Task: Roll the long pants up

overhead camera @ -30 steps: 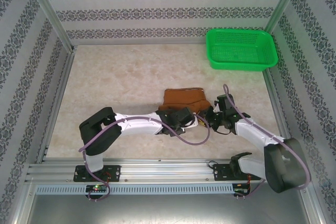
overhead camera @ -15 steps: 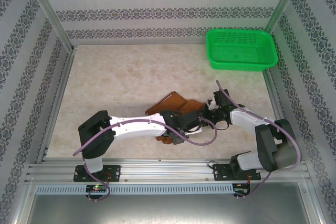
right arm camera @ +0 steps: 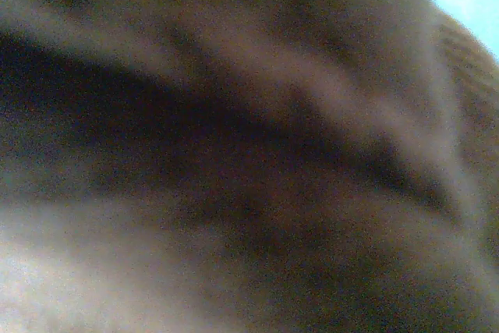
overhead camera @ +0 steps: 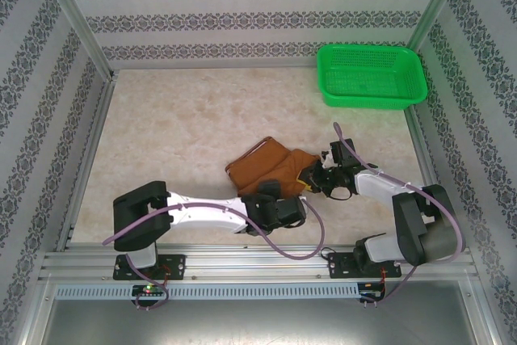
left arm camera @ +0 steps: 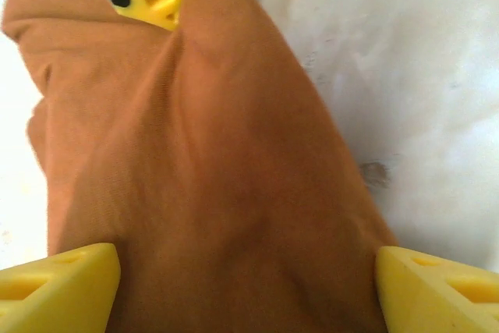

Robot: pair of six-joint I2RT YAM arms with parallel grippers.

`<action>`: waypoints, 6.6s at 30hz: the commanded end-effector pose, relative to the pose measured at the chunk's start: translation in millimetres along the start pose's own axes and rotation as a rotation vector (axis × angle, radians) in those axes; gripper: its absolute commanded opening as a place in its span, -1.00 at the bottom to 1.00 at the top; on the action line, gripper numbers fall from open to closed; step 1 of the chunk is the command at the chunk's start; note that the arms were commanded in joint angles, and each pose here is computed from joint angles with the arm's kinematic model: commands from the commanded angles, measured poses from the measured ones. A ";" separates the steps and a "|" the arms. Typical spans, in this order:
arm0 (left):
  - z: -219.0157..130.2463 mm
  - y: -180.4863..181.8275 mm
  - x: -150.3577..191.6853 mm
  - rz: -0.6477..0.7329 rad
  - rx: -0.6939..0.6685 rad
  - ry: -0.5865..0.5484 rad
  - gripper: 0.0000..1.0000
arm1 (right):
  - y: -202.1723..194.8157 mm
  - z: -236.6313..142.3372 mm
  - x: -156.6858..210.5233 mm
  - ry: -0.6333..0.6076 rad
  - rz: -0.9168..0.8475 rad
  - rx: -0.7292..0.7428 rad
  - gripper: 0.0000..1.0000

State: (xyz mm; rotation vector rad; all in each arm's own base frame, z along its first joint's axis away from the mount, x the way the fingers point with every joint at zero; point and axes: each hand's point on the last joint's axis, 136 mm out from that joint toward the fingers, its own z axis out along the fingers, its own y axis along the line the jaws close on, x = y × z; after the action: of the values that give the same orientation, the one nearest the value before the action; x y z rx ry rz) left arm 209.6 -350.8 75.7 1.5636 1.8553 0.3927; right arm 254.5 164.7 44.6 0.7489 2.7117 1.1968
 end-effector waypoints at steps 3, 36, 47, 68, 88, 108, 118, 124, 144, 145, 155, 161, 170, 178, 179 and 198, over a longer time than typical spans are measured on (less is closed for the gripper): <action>18.3 19.4 -18.8 0.073 -0.176 -0.028 0.71 | -15.2 6.1 -2.5 -0.019 0.056 0.021 -1.00; 5.7 -52.0 -14.9 -0.183 0.605 0.212 -1.00 | -33.1 -23.9 -12.5 -0.028 -0.101 0.249 -0.57; -44.6 -39.4 -50.1 -0.431 0.950 0.085 -1.00 | 22.2 -117.7 -59.2 -0.435 -0.196 0.286 0.75; -51.5 56.8 -80.4 -1.228 1.467 -0.252 -1.00 | 39.8 -152.0 -12.8 -0.442 -0.143 0.096 0.77; 1.5 102.6 -46.6 -1.839 1.508 -0.546 -1.00 | 51.8 -77.3 -9.0 -0.245 -0.145 0.001 0.95; -35.7 129.9 -43.3 -1.830 1.480 -0.676 -1.00 | 66.6 -16.9 -9.3 -0.079 -0.160 -0.112 0.95; -51.3 176.6 -9.5 -1.906 1.358 -0.830 -1.00 | 79.9 45.3 25.3 0.071 -0.195 -0.120 0.95; -40.4 161.1 -2.4 -1.918 1.345 -0.779 -1.00 | 102.8 64.2 40.2 0.158 -0.185 -0.221 0.95; 35.7 50.9 85.9 -2.245 1.111 -0.350 -1.00 | 125.7 76.7 44.9 0.266 -0.261 -0.310 0.95; 33.9 53.7 81.0 -2.228 1.134 -0.360 -1.00 | 127.9 82.8 45.7 0.289 -0.265 -0.317 0.95; 23.9 71.8 58.2 -2.116 1.243 -0.422 -1.00 | 146.5 145.3 58.8 0.431 -0.327 -0.335 0.89; 25.2 81.6 61.3 -2.100 1.249 -0.443 -1.00 | 117.5 170.8 47.0 0.395 -0.278 -0.257 -1.00; 17.5 81.5 33.1 -1.603 1.097 -0.299 -0.88 | 48.1 47.6 16.1 0.084 -0.268 0.067 -1.00; 5.4 137.6 44.6 -1.265 0.557 -0.175 -0.35 | 22.7 -41.5 33.7 -0.081 -0.286 0.284 -1.00; 4.4 140.3 45.0 -1.258 0.541 -0.176 -0.35 | 15.5 -44.6 35.3 -0.083 -0.275 0.322 -1.00; 4.1 139.2 37.8 -1.327 0.555 -0.192 -0.59 | -43.3 -3.6 14.0 -0.050 -0.424 0.997 -1.00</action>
State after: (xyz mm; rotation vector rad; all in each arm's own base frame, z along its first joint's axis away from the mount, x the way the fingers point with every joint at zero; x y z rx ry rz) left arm 320.7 -284.4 139.8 0.3296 2.4693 -0.8781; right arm 243.3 162.8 50.1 0.2743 3.0198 -0.0067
